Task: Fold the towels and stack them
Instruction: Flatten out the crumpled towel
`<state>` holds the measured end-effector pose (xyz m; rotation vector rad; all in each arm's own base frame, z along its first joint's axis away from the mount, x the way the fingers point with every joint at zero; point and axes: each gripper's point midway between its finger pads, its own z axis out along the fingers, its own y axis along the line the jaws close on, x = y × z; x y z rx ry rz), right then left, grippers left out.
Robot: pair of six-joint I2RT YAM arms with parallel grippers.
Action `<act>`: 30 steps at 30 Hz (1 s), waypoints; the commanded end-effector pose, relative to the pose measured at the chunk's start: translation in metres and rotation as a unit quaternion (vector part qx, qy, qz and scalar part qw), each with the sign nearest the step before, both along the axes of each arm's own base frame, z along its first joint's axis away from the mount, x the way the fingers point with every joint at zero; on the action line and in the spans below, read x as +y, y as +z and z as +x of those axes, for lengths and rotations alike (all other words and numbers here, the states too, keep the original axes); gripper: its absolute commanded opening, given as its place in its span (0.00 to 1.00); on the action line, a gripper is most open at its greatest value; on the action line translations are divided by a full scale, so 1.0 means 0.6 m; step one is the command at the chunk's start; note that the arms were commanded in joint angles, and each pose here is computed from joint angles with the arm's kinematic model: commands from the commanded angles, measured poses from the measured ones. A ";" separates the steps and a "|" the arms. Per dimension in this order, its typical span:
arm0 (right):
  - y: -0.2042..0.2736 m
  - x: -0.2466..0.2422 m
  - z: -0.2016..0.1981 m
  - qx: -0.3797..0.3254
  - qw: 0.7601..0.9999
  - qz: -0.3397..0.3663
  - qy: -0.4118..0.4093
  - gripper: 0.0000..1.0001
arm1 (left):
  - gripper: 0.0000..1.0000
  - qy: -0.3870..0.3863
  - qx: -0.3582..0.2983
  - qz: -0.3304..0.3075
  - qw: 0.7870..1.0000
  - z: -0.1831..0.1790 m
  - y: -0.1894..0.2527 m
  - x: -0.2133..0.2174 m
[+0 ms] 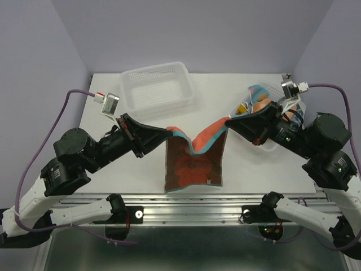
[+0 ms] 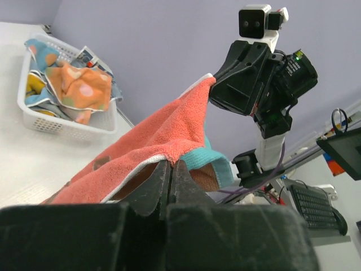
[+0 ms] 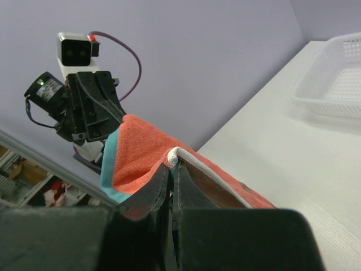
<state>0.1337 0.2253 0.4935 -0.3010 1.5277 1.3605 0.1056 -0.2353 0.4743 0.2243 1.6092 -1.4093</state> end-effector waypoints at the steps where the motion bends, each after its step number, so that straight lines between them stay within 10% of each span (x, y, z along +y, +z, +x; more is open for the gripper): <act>1: 0.067 -0.018 -0.052 -0.041 0.997 0.049 0.040 0.01 | 0.00 -0.038 -0.035 -0.039 0.998 -0.026 0.053 -0.001; 21: -0.132 -0.067 0.182 0.043 0.953 -0.062 -0.293 0.01 | 0.00 0.283 0.070 0.097 0.951 0.230 -0.148 0.032; 30: -0.183 -0.068 0.253 0.039 0.920 -0.118 -0.371 0.01 | 0.00 0.276 0.068 0.175 0.943 0.382 -0.234 0.032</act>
